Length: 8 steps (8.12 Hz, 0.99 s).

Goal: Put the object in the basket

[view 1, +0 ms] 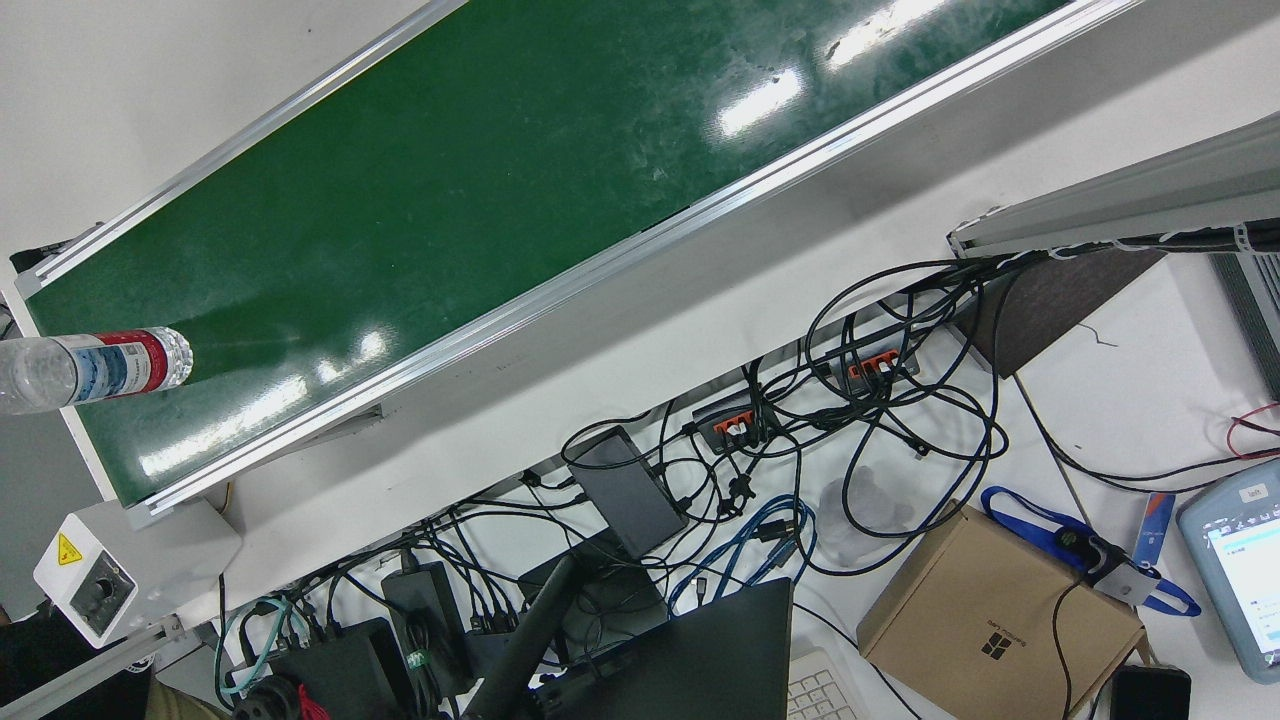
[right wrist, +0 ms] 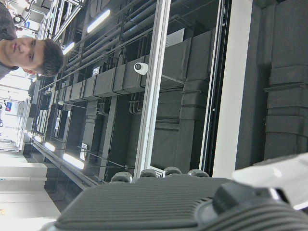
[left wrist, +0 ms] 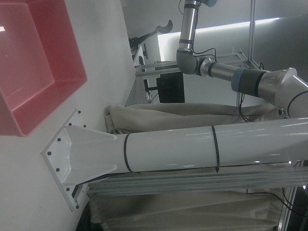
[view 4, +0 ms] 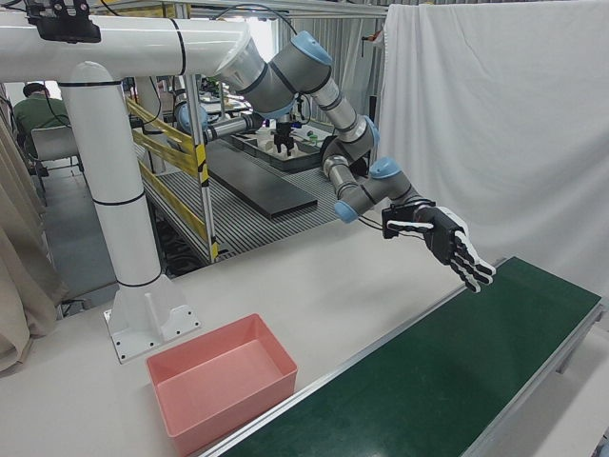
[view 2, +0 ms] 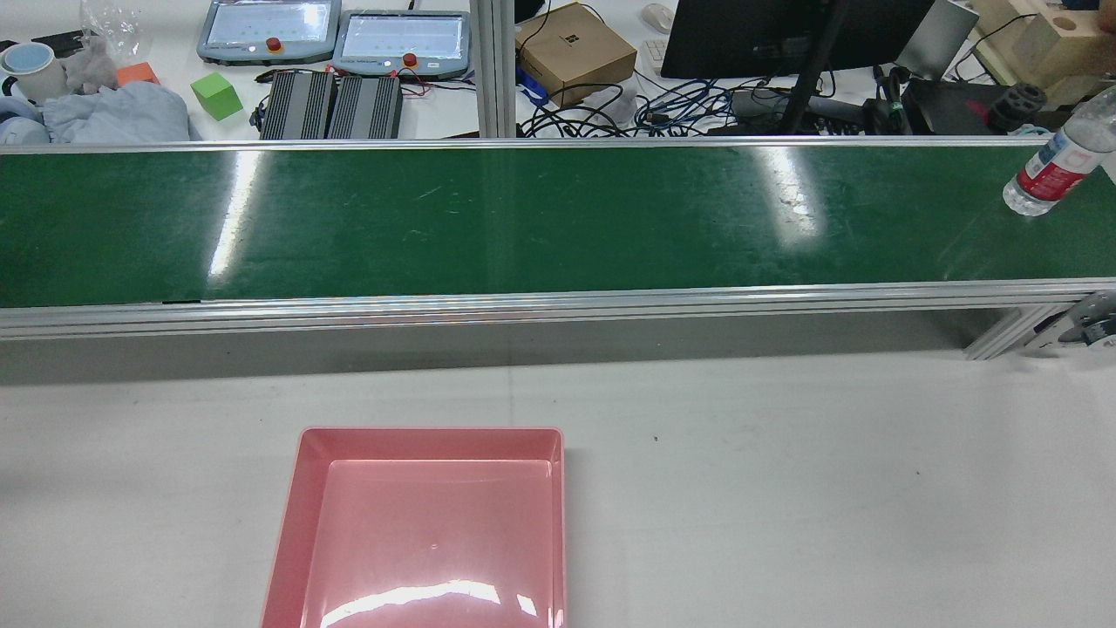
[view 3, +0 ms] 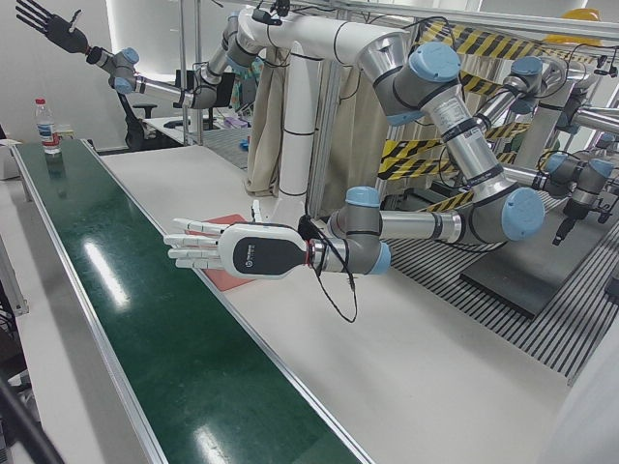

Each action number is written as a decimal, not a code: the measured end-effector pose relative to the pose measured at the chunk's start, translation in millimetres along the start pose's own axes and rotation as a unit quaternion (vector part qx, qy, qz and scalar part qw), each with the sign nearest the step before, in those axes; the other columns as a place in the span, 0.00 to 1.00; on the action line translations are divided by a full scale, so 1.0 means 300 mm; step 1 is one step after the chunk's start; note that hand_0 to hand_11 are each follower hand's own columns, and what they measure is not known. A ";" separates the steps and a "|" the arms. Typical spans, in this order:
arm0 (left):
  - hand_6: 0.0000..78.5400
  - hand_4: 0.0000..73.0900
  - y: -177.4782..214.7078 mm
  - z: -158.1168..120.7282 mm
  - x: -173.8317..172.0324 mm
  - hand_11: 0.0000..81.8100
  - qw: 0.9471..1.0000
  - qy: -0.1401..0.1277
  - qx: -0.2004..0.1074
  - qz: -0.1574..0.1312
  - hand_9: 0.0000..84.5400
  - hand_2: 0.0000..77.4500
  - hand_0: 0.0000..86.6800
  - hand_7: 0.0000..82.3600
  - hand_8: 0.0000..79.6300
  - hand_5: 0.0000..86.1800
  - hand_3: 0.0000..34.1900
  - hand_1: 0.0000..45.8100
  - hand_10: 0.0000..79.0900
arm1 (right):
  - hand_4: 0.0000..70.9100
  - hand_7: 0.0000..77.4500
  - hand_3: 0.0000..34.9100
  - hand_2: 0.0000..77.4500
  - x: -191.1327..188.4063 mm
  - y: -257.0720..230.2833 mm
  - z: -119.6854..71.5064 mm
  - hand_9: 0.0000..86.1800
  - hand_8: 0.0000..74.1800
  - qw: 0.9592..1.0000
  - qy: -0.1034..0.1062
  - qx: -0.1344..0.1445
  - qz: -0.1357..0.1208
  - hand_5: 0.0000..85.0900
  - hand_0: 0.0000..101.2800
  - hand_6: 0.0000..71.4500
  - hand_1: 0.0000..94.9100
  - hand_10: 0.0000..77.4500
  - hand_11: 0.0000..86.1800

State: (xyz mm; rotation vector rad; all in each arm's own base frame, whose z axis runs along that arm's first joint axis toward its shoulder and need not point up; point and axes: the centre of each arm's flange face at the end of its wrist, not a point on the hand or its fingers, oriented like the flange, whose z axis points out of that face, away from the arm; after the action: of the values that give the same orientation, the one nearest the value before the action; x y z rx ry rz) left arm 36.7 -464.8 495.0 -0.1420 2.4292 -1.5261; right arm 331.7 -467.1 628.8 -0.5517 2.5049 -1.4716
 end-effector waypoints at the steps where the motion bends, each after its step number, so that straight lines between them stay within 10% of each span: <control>1: 0.00 0.13 0.000 0.000 0.001 0.07 1.000 0.000 0.000 0.000 0.00 0.01 0.65 0.01 0.00 0.09 0.01 0.21 0.04 | 0.01 0.01 0.01 0.01 0.000 0.000 0.000 0.00 0.00 1.000 0.000 0.000 0.000 0.00 0.00 0.00 0.00 0.00 0.00; 8: 0.00 0.13 0.014 0.004 0.007 0.07 1.000 0.002 -0.004 -0.001 0.00 0.01 0.66 0.01 0.01 0.09 0.01 0.21 0.04 | 0.01 0.01 0.01 0.01 0.000 0.000 0.000 0.00 0.00 1.000 0.000 0.000 0.000 0.00 0.00 0.00 0.00 0.01 0.00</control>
State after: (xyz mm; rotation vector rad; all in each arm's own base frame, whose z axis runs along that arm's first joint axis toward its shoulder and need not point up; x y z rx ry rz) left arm 35.2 -464.5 490.4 -0.1417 2.4393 -1.5191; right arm 331.7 -467.1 628.8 -0.5518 2.5048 -1.4715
